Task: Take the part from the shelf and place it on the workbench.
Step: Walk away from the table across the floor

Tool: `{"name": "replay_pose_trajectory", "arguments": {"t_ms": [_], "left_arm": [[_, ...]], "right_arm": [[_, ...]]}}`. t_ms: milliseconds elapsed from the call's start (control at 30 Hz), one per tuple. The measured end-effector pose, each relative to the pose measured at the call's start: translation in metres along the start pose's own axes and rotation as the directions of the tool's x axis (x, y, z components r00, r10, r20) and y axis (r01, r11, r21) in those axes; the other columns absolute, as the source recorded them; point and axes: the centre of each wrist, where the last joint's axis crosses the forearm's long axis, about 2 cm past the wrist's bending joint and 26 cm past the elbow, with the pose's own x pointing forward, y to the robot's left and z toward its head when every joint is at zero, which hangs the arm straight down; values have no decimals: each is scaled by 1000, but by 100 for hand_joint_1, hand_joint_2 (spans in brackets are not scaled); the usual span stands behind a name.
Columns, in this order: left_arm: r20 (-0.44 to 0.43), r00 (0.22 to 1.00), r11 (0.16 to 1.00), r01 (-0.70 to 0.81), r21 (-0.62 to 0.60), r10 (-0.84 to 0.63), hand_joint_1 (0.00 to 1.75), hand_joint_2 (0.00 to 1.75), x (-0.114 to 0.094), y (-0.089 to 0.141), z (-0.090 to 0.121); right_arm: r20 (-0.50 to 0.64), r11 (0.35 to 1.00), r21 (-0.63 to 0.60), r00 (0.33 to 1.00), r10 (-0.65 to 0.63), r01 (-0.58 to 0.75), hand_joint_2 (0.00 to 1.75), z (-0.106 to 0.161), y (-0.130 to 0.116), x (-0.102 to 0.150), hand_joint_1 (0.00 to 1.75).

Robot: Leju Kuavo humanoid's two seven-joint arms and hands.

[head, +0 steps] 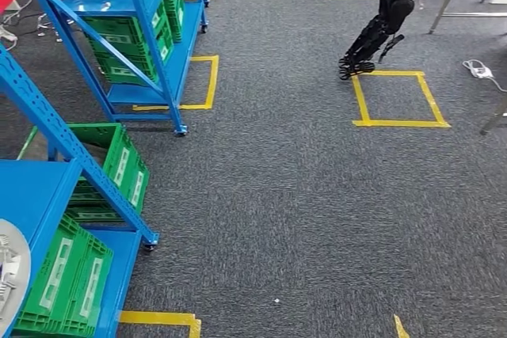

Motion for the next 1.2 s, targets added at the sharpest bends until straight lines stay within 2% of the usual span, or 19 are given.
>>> {"name": "replay_pose_trajectory", "arguments": {"t_ms": [1200], "left_arm": [[-14, 1000, 1000, 7, 7, -6, 0, 0, -2, 0, 0]], "right_arm": [[10, 1000, -24, 1000, 8, -8, 0, -1, -2, 0, 0]]}}
